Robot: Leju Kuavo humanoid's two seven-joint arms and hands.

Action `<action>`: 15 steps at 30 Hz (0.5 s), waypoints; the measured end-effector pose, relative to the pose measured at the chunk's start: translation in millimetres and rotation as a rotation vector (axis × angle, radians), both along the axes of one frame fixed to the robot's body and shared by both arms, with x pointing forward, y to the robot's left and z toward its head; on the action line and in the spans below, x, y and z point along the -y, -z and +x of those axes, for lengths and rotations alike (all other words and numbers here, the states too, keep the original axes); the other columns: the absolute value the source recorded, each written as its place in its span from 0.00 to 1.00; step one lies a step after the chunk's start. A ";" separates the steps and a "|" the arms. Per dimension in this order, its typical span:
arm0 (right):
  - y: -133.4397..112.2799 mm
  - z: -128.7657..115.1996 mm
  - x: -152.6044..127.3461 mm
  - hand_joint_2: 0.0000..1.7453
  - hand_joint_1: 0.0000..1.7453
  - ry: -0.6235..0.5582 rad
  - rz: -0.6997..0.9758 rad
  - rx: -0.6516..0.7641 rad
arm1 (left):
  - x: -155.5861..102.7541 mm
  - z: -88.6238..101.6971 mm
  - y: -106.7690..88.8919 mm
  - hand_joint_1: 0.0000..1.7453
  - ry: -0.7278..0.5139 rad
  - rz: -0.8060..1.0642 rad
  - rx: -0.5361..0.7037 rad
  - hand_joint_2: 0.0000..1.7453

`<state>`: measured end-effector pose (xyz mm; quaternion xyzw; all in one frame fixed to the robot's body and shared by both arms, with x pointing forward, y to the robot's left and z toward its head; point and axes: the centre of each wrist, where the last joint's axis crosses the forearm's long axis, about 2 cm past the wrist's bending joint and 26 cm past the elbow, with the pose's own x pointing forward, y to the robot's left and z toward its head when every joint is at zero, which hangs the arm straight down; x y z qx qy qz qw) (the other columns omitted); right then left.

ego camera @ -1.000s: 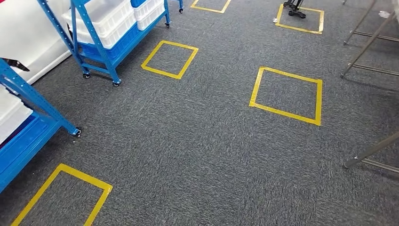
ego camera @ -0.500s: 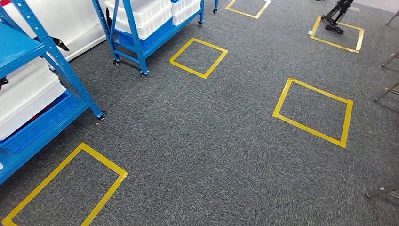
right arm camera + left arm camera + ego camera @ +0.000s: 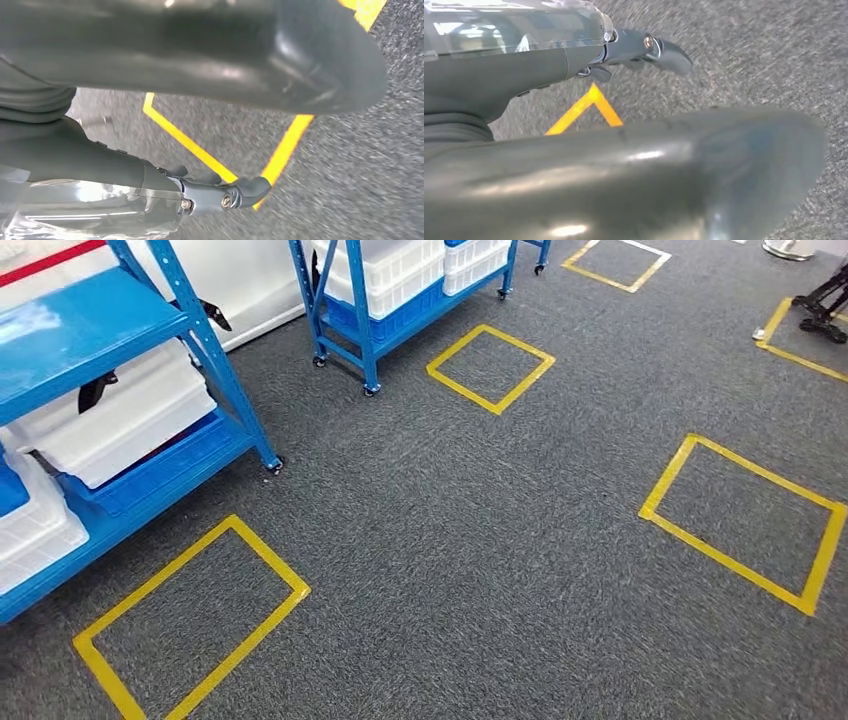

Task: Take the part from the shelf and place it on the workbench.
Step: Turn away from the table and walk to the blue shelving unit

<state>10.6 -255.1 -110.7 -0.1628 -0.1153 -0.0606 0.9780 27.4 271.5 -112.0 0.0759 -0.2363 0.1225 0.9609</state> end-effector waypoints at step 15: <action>-0.3 3.9 0.4 0.00 0.00 -0.011 -0.006 0.005 | -0.7 -1.0 0.1 0.00 -0.002 0.000 -0.012 0.00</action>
